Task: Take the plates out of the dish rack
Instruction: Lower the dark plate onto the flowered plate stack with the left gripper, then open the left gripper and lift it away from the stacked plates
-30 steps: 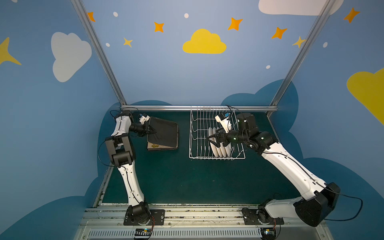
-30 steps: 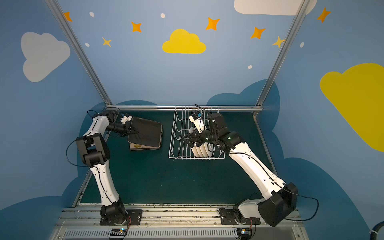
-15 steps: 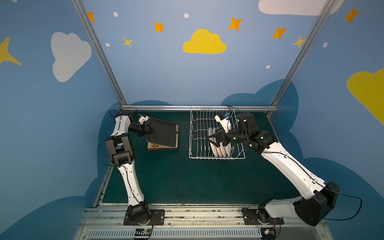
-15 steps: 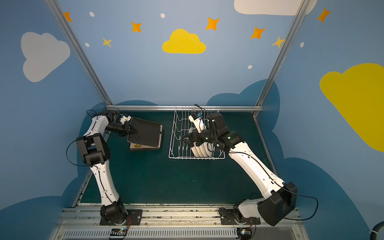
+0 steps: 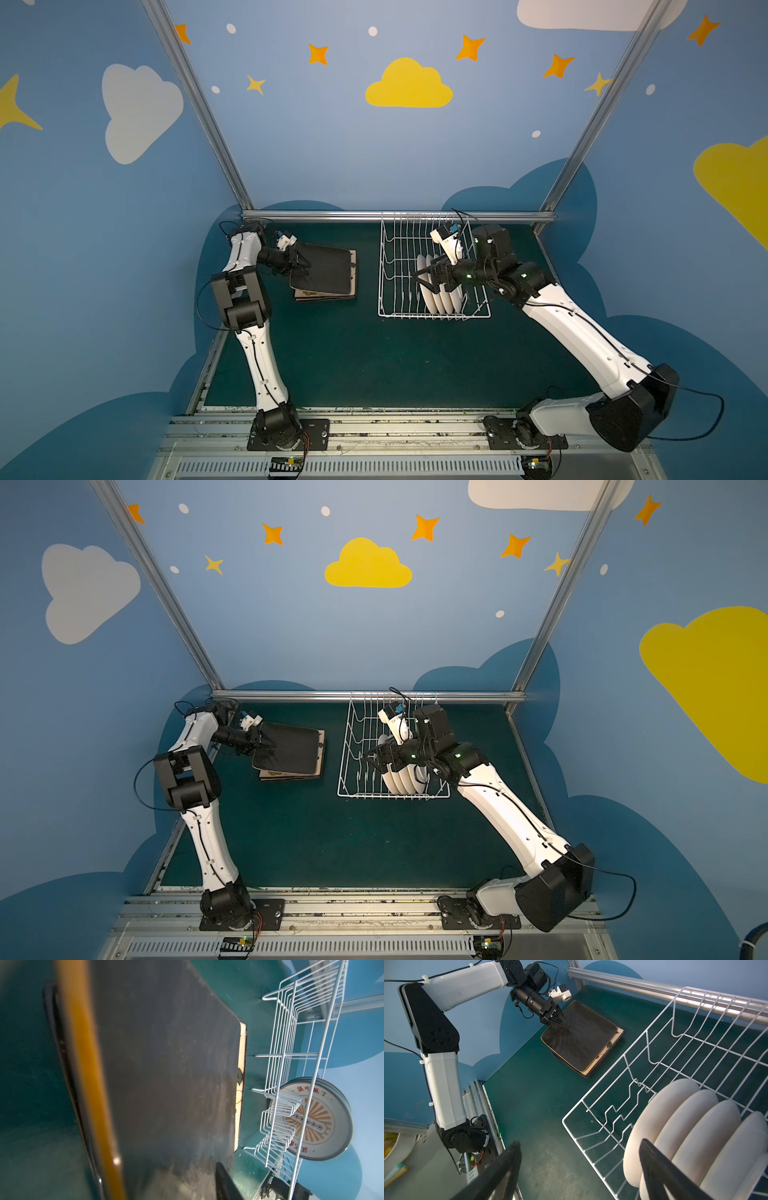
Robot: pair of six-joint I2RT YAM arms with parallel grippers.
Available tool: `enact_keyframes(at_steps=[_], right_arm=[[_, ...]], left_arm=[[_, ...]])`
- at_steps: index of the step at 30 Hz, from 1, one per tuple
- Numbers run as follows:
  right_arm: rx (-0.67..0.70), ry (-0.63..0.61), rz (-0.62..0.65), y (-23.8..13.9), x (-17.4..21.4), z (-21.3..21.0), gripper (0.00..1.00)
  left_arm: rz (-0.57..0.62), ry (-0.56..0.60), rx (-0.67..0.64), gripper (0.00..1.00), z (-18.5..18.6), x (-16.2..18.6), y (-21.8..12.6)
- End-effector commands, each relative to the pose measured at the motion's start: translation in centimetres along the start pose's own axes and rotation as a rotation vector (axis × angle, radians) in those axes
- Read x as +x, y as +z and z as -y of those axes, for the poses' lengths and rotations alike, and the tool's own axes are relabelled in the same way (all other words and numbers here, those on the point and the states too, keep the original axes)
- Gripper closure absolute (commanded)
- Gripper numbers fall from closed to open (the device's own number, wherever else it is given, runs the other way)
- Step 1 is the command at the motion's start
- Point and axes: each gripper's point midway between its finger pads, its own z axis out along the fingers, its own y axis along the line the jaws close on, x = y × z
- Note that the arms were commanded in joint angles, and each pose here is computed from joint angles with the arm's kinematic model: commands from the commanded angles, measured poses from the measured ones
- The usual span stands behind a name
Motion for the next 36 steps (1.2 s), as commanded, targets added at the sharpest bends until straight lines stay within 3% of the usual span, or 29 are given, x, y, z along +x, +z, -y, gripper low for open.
enact_keyframes(at_steps=[1,3,36], right_arm=[[0.004,-0.009,0.035,-0.6,-1.0,-0.4,0.11],[0.01,-0.01,0.033,-0.6,-0.9,-0.3,0.12],[0.013,-0.034,0.031,-1.0,-0.3,-0.3,0.12]], left_arm=[[0.028,0.017,-0.012,0.49,0.4,-0.9,-0.8],[0.029,0.015,-0.018,0.45,0.3,-1.0,-0.8],[0.081,-0.05,-0.152,0.23,-0.1,-1.5,-2.9]])
